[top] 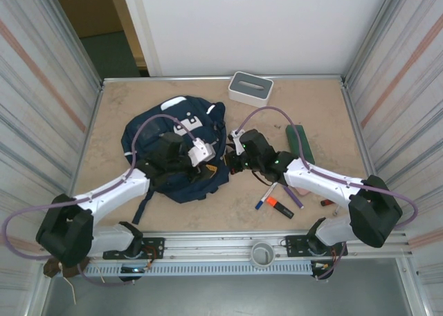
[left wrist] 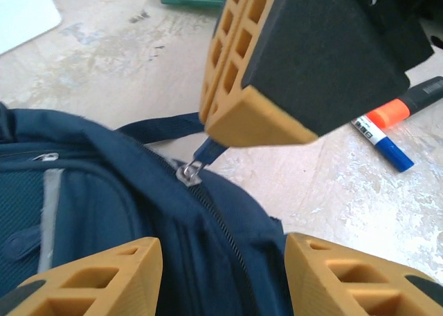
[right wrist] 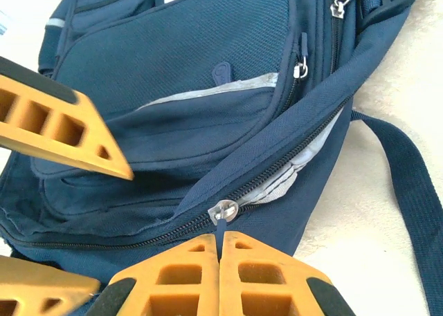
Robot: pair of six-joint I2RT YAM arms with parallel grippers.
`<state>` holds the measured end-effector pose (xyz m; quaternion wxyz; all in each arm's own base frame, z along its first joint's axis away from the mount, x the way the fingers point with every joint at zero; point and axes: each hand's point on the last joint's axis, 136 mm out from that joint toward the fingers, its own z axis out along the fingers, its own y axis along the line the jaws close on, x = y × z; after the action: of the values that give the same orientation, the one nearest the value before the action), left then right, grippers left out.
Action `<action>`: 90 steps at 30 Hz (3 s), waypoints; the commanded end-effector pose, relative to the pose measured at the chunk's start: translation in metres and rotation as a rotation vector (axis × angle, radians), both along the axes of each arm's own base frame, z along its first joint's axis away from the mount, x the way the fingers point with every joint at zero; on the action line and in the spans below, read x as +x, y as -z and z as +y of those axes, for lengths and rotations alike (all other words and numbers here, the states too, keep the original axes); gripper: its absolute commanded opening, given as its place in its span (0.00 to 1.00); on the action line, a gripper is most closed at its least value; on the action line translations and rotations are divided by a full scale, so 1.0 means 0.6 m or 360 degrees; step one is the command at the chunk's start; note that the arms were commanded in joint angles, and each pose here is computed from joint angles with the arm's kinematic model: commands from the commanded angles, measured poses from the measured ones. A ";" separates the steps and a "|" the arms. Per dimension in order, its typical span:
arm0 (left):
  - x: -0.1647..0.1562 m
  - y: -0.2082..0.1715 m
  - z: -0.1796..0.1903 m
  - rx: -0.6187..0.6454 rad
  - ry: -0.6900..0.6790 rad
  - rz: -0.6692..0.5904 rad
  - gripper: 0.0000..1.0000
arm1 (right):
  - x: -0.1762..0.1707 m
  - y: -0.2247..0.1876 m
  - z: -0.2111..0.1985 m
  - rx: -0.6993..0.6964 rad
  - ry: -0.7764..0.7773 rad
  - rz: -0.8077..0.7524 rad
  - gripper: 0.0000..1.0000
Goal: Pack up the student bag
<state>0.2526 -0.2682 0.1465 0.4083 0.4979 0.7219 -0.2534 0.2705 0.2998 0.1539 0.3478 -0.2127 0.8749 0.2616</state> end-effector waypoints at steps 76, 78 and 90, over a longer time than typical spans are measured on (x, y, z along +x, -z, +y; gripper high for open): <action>0.027 -0.010 0.085 -0.0054 -0.0284 0.0046 0.00 | 0.064 0.063 -0.093 -0.0142 0.0374 -0.0012 0.00; 0.032 -0.005 0.088 -0.0036 -0.0307 0.0047 0.00 | 0.060 0.051 -0.092 -0.0150 0.0368 -0.0024 0.00; 0.027 -0.051 0.106 -0.0261 -0.0328 -0.0077 0.00 | 0.099 0.079 -0.127 -0.0278 0.0442 0.0101 0.00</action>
<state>0.2565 -0.2173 0.1518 0.4333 0.4182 0.7516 -0.2691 0.3136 0.2620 0.1254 0.3405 -0.1427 0.9038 0.2164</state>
